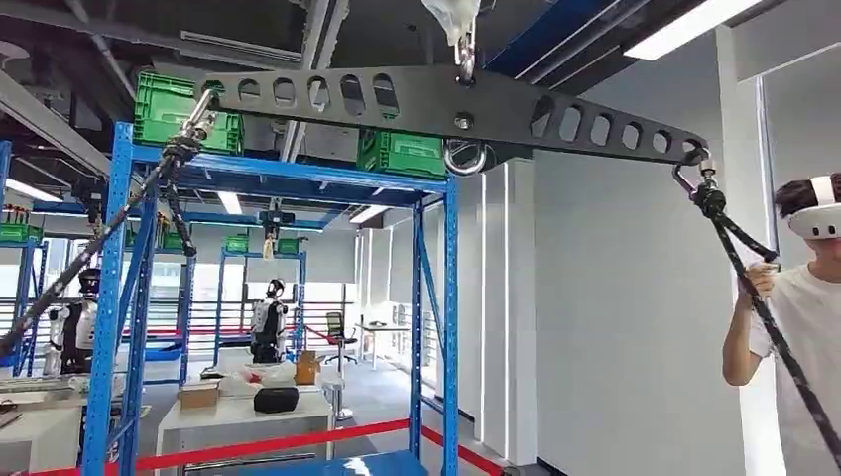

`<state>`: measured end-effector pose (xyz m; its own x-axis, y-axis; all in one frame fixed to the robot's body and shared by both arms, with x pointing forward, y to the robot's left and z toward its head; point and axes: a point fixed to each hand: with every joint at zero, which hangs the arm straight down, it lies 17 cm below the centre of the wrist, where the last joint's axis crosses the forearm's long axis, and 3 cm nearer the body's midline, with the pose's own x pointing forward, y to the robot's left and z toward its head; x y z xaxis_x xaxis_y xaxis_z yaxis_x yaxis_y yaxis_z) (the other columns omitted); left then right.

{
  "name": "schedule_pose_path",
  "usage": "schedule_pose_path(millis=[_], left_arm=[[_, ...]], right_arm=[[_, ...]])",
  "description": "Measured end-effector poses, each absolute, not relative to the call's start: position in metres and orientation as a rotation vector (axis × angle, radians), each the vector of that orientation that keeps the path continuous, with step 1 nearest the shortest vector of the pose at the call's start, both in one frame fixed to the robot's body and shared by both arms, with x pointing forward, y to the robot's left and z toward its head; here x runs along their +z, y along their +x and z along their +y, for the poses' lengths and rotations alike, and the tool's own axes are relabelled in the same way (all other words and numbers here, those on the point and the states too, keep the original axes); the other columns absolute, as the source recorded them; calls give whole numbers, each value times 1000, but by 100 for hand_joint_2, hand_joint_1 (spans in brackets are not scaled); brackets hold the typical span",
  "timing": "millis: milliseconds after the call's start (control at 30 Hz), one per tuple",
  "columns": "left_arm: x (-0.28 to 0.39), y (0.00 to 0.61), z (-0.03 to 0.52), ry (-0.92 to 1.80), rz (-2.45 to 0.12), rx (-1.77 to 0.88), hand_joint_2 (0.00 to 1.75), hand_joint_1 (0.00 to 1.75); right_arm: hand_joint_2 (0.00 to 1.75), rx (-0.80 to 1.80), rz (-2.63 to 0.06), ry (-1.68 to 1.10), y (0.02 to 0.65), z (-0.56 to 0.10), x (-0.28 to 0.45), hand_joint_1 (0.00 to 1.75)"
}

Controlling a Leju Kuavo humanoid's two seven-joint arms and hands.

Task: Take the parts from the cabinet and place them on the table.

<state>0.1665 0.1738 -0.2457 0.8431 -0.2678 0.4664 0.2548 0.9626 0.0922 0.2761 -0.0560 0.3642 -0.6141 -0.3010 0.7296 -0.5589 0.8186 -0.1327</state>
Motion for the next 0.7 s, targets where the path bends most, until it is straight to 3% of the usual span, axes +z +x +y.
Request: schedule_pose_path(millis=[700], left_arm=[[-246, 167, 175, 28, -499, -279, 175, 0]], right_arm=[[175, 456, -2272, 630, 276, -56, 366, 175]])
